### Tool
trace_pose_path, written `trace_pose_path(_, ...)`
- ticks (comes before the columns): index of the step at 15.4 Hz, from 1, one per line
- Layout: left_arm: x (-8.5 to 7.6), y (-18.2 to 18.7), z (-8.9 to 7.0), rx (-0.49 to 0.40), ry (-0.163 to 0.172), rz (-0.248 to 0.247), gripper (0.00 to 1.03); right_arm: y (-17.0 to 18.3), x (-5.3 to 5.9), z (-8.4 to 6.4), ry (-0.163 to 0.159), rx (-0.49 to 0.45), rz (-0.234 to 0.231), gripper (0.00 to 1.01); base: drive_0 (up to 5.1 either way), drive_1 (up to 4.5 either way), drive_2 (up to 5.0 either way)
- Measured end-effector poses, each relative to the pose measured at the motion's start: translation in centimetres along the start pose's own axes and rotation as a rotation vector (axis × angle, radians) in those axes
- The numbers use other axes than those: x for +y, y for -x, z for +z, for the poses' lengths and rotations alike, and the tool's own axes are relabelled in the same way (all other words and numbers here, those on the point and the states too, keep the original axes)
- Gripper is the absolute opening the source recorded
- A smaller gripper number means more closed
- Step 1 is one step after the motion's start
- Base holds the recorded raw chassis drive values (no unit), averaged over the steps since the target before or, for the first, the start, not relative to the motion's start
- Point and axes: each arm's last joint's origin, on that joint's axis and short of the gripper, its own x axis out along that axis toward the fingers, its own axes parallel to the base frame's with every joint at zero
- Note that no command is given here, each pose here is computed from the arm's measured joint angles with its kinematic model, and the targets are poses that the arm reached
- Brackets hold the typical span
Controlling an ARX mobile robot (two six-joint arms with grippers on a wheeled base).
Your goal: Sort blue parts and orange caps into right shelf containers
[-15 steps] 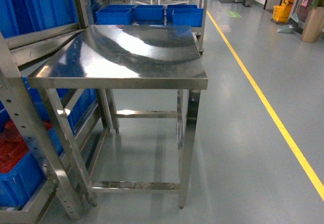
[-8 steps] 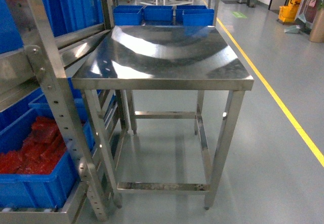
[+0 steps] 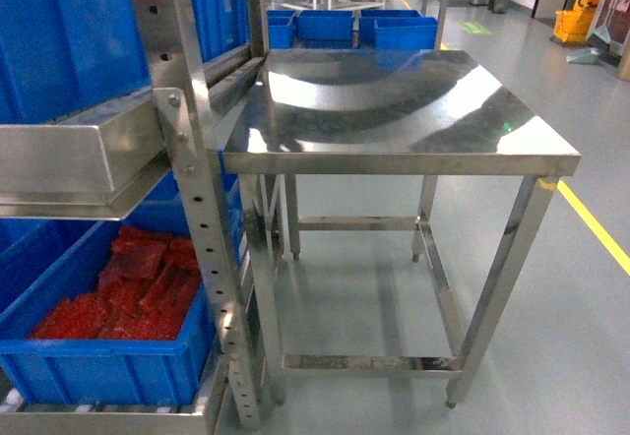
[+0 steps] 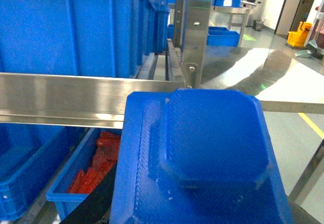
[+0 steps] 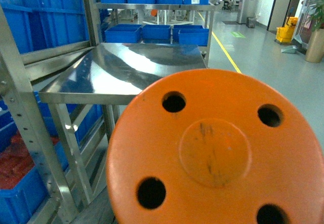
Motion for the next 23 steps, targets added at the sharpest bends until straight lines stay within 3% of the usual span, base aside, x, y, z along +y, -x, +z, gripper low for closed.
trace_pose_path(23, 0.0, 0.0, 0.02, -0.002, 0.0, 0.0, 0.42, 0.0, 0.01, 0.01, 0.0, -0.001, 0.002, 0.45, -5.0, 2.42, 2.4)
